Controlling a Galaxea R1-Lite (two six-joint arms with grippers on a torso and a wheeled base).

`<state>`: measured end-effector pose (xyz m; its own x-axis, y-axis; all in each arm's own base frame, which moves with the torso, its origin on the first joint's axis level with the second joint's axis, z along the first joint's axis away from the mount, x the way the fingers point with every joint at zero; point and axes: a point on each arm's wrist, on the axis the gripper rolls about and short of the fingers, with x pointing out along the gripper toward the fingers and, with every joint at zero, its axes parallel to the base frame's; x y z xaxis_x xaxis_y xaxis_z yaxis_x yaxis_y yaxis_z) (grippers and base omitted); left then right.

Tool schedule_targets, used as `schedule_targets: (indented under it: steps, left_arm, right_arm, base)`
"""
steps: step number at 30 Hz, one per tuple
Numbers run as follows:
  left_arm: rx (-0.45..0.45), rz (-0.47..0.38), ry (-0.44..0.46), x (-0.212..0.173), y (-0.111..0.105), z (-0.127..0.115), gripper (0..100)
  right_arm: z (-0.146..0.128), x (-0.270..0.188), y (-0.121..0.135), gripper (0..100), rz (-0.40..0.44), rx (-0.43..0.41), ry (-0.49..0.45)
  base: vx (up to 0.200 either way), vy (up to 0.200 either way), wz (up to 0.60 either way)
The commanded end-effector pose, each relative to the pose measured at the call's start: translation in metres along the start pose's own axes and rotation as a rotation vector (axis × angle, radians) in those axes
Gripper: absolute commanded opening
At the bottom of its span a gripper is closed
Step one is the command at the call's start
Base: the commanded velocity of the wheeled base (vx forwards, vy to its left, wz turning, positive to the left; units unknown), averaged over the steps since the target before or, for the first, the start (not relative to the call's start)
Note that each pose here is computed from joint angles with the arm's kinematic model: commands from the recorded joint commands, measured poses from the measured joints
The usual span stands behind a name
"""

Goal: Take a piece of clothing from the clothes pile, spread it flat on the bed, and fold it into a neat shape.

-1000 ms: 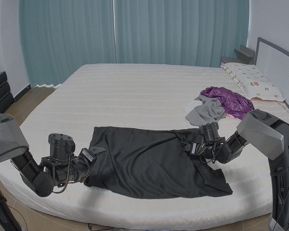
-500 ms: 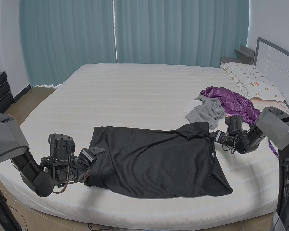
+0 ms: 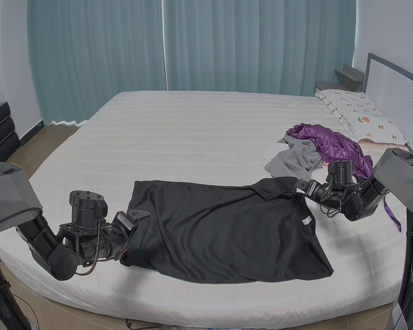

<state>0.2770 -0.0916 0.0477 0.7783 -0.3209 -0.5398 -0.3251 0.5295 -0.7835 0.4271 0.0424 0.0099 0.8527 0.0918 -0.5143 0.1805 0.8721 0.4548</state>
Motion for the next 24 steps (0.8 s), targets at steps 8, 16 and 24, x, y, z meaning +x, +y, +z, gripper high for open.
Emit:
schedule_targets:
  steps: [8,16,24]
  left_arm:
    - [-0.026,-0.017,-0.072,0.015,-0.003,0.026,100]
    - [0.05,-0.011,-0.158,0.068,-0.007,0.071,100]
    - [0.085,0.017,-0.202,0.136,0.001,0.107,100]
  right_arm:
    - [-0.006,-0.034,0.034,100,0.136,0.112,0.034]
    - [-0.014,-0.044,0.033,100,0.132,0.226,0.059]
    - [-0.023,-0.052,0.021,100,0.122,0.301,0.054]
  base:
    - [0.0,0.0,0.0]
    - [0.0,0.0,0.0]
    - [0.0,0.0,0.0]
